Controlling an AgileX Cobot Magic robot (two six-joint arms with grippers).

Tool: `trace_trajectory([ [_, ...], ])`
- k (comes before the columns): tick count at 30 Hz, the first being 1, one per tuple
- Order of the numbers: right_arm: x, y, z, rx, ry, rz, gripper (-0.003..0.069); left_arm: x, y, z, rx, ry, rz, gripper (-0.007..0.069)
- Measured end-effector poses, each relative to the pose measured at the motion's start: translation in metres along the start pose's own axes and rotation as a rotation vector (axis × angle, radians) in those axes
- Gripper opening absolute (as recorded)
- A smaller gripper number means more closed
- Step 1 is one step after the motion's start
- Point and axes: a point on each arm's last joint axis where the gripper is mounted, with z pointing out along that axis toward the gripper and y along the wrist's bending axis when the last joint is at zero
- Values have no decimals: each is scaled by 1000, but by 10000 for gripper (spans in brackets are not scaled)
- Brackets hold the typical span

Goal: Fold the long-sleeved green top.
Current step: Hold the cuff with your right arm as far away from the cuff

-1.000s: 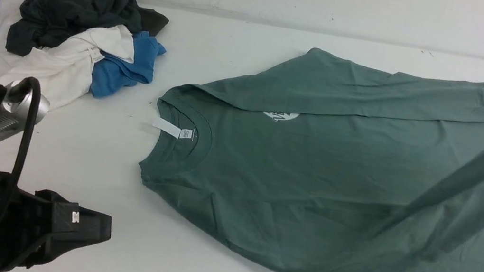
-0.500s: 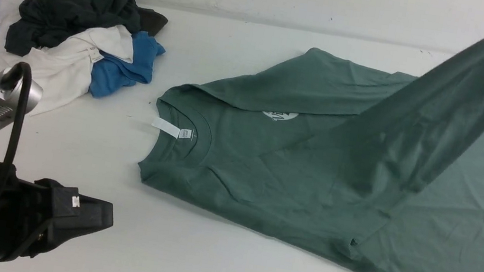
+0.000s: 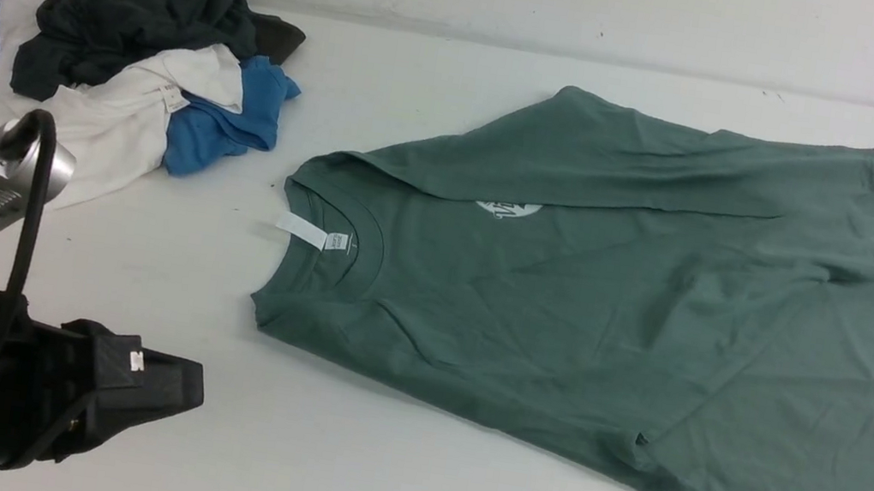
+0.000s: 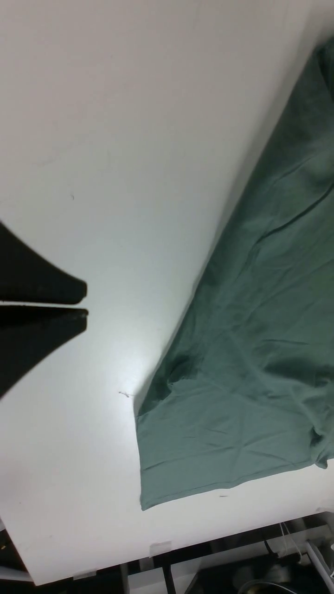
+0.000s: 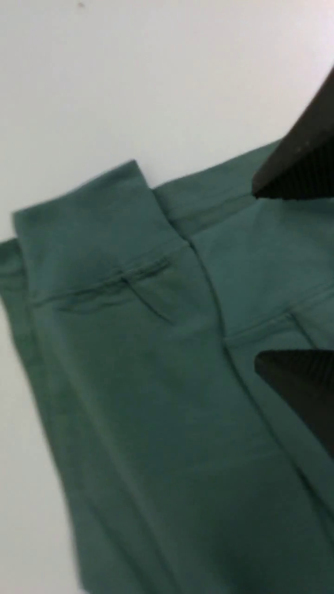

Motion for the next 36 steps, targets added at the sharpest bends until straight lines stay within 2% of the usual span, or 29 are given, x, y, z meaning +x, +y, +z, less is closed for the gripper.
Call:
trace_trajectory([
  [4, -5, -21, 13, -6, -82, 124, 474, 0, 0, 0, 0, 0, 0, -1],
  [7, 3, -40, 37, -30, -67, 240, 477, 0, 0, 0, 0, -1, 0, -1],
  [9, 14, -47, 55, -39, -28, 263, 477, 0, 0, 0, 0, -1, 1, -1],
  [15, 40, -51, 92, -53, 41, 173, 477, 0, 0, 0, -2, -4, 3, -1],
  [21, 25, -52, 94, -63, -118, 192, 477, 0, 1, 0, -16, 1, 20, -1],
  [29, 44, -49, 110, -81, -30, 136, 453, -2, 3, 0, -36, -20, 31, -1],
  [32, 45, -47, 108, -92, 12, 93, 374, -2, 4, 0, -39, -26, 32, -1],
  [35, 43, -38, 100, -129, 101, 8, 216, -4, 4, 0, -46, -41, 32, -1],
  [36, 41, -32, 94, -150, 147, -20, 136, -4, 4, 0, -48, -45, 33, -1],
])
